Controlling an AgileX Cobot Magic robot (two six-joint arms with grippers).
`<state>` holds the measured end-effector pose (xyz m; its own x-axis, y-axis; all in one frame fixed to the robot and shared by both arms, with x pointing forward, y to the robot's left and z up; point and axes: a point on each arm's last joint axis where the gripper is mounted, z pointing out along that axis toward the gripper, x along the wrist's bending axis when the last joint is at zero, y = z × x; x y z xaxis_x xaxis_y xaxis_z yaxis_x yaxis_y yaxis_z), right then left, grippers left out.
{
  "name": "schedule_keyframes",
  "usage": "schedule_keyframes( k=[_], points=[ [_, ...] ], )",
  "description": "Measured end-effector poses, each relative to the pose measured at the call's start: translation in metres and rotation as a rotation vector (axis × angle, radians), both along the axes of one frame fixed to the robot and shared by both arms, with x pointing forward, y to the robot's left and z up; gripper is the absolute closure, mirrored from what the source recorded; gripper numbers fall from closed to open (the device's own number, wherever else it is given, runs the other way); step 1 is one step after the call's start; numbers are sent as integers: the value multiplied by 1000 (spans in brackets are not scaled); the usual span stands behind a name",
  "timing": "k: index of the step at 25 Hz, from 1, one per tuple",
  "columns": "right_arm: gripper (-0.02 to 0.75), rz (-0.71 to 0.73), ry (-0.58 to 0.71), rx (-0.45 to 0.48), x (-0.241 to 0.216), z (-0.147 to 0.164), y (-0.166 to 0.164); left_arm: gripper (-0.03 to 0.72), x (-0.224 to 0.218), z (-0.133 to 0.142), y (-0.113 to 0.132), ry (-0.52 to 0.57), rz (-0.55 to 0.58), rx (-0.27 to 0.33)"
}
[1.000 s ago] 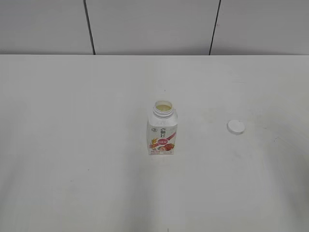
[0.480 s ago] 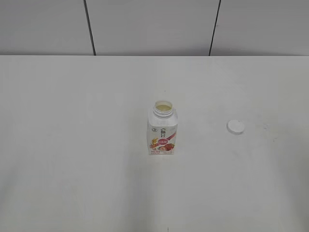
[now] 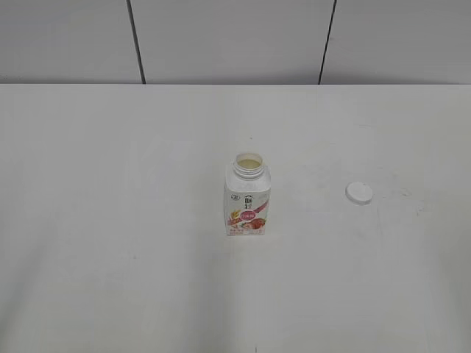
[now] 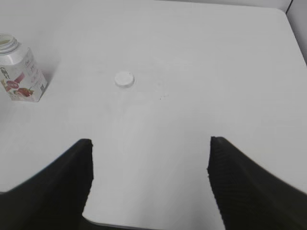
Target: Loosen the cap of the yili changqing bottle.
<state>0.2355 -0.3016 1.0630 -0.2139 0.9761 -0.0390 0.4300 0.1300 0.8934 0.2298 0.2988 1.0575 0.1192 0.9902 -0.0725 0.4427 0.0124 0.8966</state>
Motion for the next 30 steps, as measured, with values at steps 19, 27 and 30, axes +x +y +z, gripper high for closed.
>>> schedule_keyframes(
  k=[19, 27, 30],
  points=[
    [150, 16, 15, 18, -5, -9, 1, 158, 1, 0, 0, -12, -20, 48],
    [150, -110, 13, 18, -5, -9, 2, 162, 1, 0, 0, -13, -19, 49],
    [150, -118, 14, 23, -5, -9, 3, 163, 1, 0, 0, -13, -19, 49]
  ],
)
